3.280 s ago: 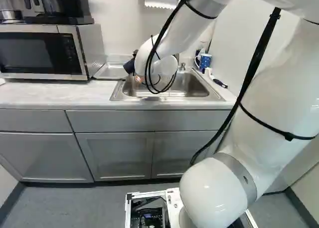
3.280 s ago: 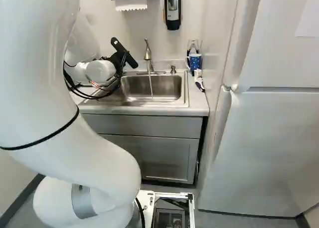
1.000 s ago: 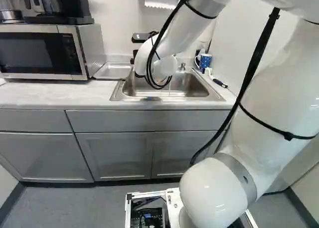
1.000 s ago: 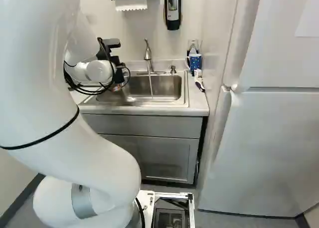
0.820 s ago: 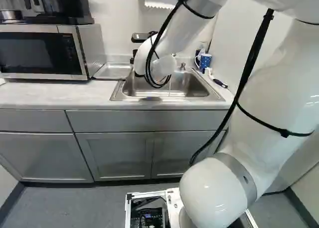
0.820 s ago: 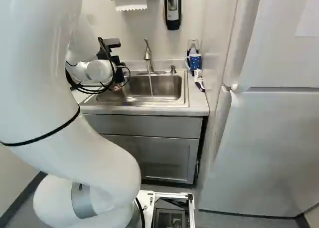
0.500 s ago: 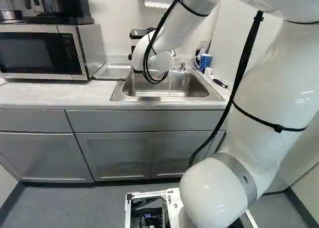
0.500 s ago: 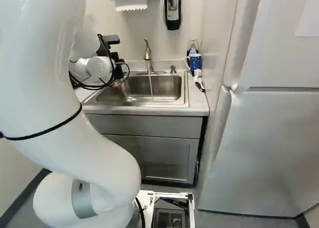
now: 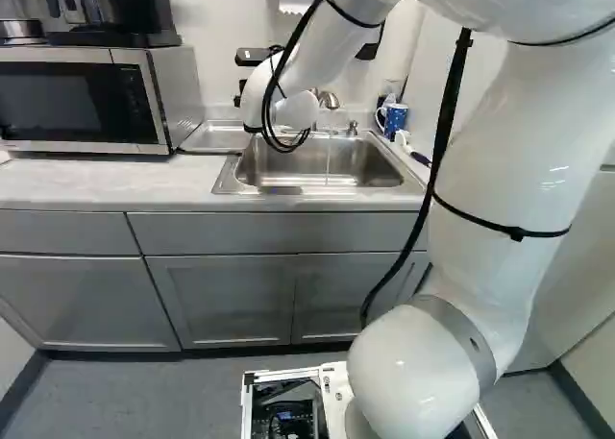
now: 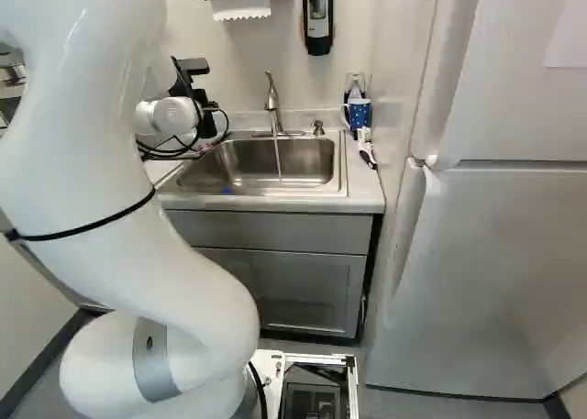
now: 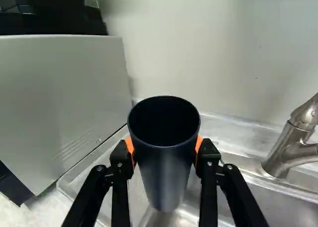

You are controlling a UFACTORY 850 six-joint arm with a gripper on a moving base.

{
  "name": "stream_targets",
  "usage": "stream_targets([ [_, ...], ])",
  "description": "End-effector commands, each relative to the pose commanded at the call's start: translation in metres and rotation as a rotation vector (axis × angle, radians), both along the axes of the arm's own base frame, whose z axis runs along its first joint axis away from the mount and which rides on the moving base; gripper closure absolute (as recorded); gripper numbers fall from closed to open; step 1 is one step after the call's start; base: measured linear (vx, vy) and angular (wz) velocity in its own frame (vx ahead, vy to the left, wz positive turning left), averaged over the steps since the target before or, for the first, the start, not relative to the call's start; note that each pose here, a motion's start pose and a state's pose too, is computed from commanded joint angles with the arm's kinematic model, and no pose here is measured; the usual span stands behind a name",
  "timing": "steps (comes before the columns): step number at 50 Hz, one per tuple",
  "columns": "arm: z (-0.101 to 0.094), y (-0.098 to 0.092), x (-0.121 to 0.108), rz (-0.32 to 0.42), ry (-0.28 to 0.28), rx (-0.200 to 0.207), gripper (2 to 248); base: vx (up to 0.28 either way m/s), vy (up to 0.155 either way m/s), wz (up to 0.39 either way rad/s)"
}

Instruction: Rinse the cup and place it in the tray

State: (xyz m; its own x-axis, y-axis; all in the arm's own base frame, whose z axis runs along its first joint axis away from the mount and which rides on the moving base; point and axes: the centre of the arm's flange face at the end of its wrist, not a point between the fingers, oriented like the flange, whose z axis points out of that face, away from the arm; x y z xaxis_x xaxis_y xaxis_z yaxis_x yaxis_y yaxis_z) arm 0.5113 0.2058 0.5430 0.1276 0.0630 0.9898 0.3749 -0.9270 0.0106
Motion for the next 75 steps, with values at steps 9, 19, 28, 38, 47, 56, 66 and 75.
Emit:
stream_targets([
  [9, -0.001, 0.015, 0.007, 0.020, -0.002, 0.001, 125, 0.000, 0.000, 0.000],
  [19, -0.001, 0.032, 0.017, 0.040, -0.006, 0.003, 125, 0.000, 0.000, 0.000],
  [28, -0.003, 0.047, 0.029, 0.055, -0.011, 0.005, 125, 0.000, 0.000, 0.000],
  [38, -0.004, 0.062, 0.041, 0.070, -0.017, 0.008, 125, 0.000, 0.000, 0.000],
  [47, -0.012, 0.072, 0.050, 0.077, -0.011, 0.005, 125, 0.000, 0.000, 0.000],
  [56, -0.024, 0.080, 0.064, 0.079, -0.002, 0.001, 125, 0.000, 0.000, 0.000],
  [66, -0.037, 0.089, 0.080, 0.079, 0.007, -0.003, 125, 0.000, 0.000, 0.000],
  [75, -0.049, 0.094, 0.092, 0.079, 0.015, -0.007, 125, 0.000, 0.000, 0.000],
])
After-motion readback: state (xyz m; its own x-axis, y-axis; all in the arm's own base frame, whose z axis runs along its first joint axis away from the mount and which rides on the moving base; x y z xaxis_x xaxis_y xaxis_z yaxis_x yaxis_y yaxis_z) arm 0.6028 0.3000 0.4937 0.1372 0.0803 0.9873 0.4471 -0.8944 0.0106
